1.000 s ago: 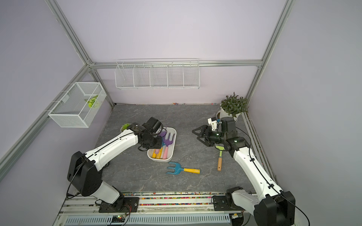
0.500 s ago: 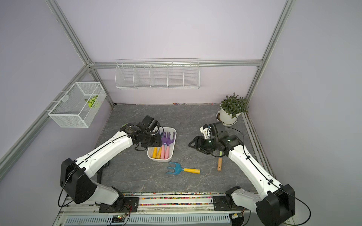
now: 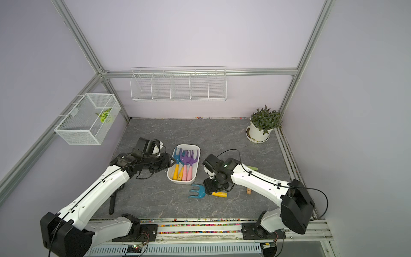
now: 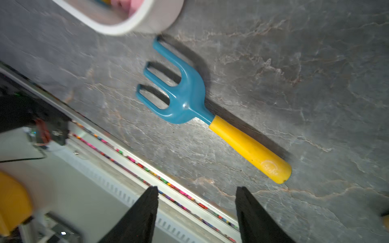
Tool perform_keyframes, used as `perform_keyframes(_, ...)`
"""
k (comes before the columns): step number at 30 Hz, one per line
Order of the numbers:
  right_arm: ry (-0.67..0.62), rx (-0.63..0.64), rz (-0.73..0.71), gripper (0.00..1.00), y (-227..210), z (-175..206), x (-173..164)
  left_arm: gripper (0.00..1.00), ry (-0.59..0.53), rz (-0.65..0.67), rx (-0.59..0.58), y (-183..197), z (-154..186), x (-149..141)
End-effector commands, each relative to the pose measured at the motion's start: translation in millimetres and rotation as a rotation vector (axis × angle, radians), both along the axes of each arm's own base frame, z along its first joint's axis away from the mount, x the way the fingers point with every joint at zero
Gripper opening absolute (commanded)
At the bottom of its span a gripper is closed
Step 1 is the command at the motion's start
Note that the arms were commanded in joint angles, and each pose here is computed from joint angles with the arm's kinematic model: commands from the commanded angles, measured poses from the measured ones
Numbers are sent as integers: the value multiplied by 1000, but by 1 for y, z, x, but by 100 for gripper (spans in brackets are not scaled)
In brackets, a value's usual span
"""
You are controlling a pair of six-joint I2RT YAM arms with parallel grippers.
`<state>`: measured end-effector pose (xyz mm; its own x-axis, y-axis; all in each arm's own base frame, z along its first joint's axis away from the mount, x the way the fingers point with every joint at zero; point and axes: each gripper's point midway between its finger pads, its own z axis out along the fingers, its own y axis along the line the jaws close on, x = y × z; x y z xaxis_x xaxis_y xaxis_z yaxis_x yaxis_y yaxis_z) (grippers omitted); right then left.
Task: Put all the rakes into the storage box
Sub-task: Place the rake in the storage box, then pick up the rake at the center of the board.
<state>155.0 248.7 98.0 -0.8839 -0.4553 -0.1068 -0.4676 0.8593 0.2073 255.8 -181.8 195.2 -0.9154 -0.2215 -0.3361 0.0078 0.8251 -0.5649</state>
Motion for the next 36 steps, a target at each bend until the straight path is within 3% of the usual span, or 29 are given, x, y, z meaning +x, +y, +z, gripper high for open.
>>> perform_keyframes(1,-113,-177,105,63,-12,-9,7,57,-49,-1,-68,-4,17,2)
perform_keyframes(7,-167,-254,245,53,2,-23,19,57,-69,17,-75,1,27,0)
perform_keyframes(16,-98,-269,439,53,18,-38,17,59,-104,87,-107,19,38,-6)
perform_keyframes(36,-44,-310,510,49,13,-71,13,59,-76,93,-121,19,33,-2)
